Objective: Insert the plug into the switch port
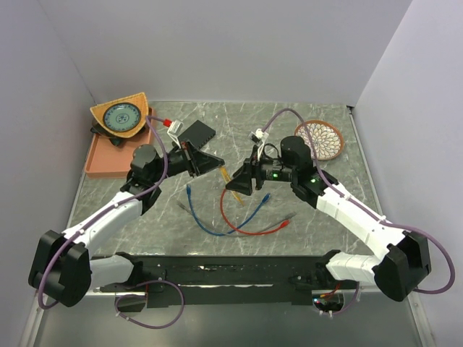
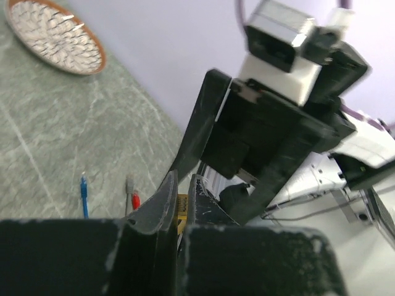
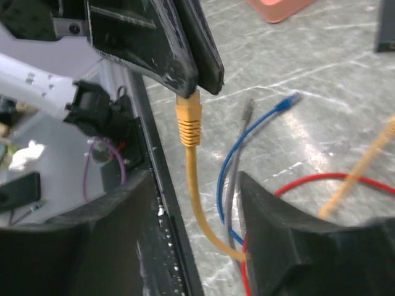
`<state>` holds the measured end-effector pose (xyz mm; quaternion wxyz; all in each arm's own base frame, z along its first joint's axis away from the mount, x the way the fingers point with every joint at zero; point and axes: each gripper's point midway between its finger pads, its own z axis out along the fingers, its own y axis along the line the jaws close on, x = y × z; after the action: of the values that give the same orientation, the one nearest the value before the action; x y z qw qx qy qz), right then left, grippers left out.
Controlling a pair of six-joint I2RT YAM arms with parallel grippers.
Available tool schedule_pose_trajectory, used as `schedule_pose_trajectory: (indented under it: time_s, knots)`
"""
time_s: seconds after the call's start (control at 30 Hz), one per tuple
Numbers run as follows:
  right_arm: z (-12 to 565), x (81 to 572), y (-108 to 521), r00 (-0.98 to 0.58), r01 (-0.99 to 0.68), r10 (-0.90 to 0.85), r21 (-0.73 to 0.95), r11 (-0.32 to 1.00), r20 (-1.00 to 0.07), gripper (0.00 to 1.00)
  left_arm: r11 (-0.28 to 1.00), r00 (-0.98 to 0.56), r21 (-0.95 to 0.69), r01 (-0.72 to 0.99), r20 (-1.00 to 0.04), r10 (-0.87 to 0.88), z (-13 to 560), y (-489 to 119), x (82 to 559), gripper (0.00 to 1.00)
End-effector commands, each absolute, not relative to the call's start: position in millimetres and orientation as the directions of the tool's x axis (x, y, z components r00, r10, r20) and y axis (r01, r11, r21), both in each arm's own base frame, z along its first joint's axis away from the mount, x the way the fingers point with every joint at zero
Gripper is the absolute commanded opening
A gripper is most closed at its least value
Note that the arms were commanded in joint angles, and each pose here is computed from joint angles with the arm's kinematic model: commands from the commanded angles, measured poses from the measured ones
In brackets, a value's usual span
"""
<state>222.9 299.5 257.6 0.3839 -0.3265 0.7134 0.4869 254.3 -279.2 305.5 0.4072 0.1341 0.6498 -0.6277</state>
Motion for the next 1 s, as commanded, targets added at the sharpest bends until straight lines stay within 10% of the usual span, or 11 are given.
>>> schedule_pose_trajectory:
  time_s: [0.0, 0.37, 0.97]
  knots:
    - [307, 241, 285, -0.352, -0.846, -0.017, 0.311, 0.433, -0.936, 0.92, 0.267, -0.580, -0.700, 0.663, -0.705, -0.407, 329, -276, 269, 0.01]
    - [309, 276, 283, -0.312, -0.735, -0.060, 0.201, 0.647, -0.948, 0.97, 0.462, -0.656, -0.805, 0.373, -0.581, -0.482, 312, -264, 302, 0.01]
    - [295, 291, 327, -0.320, -0.745, -0.124, 0.168, 0.645, -0.939, 0.47, 0.445, -0.681, -0.823, 0.353, -0.552, -0.480, 309, -272, 306, 0.01]
